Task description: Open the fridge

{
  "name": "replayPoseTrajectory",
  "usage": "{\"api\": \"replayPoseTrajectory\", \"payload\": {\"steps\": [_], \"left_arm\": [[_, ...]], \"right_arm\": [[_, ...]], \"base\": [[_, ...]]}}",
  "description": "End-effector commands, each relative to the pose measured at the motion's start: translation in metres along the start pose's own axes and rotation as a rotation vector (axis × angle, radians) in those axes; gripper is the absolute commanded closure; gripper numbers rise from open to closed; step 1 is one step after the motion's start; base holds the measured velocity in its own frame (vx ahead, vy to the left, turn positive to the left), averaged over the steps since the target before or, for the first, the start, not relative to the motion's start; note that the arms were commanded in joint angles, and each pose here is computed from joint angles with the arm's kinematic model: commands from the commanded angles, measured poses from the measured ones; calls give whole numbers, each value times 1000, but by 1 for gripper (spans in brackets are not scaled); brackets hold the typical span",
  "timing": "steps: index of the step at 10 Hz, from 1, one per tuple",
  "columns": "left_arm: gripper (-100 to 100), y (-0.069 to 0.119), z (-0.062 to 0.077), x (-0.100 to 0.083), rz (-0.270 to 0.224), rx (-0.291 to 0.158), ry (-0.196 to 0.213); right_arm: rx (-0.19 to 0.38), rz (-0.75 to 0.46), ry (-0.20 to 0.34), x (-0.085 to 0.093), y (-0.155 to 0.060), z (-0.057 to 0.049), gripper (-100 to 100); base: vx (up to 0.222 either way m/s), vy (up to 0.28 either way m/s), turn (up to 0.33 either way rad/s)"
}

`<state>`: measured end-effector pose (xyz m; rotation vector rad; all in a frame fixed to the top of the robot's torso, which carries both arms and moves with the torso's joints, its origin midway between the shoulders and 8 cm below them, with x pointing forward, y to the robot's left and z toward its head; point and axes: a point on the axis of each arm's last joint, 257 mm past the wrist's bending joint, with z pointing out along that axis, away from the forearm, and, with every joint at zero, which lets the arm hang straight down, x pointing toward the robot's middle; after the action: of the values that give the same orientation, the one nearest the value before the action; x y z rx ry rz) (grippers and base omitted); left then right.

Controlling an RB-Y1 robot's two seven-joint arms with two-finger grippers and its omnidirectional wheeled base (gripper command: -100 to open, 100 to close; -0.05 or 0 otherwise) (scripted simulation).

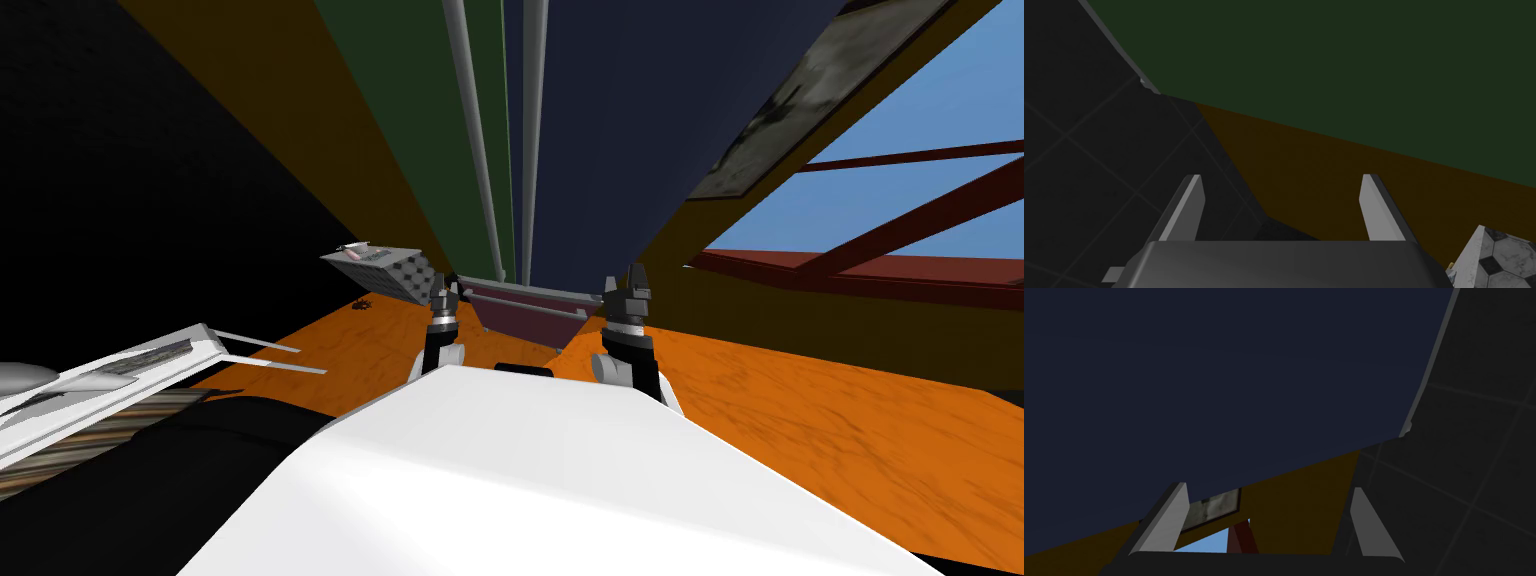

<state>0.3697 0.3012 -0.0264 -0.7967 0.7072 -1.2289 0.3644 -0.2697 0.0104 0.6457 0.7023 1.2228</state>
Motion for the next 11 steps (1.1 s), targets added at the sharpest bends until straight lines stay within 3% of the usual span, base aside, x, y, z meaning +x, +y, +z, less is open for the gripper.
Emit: {"api": "replayPoseTrajectory", "payload": {"steps": [1,9,10,11], "left_arm": [[0,0,0,0,0,0,0],[0,0,0,0,0,0,0],[-100,3,0,4,20,-4,39],[-100,6,0,7,34,-9,65]], "right_arm": [[0,0,0,0,0,0,0],[0,0,0,0,0,0,0],[0,0,0,0,0,0,0],[0,0,0,0,0,0,0]], "base": [[0,0,0],[0,0,0],[11,3,-15],[15,7,-20]]}}
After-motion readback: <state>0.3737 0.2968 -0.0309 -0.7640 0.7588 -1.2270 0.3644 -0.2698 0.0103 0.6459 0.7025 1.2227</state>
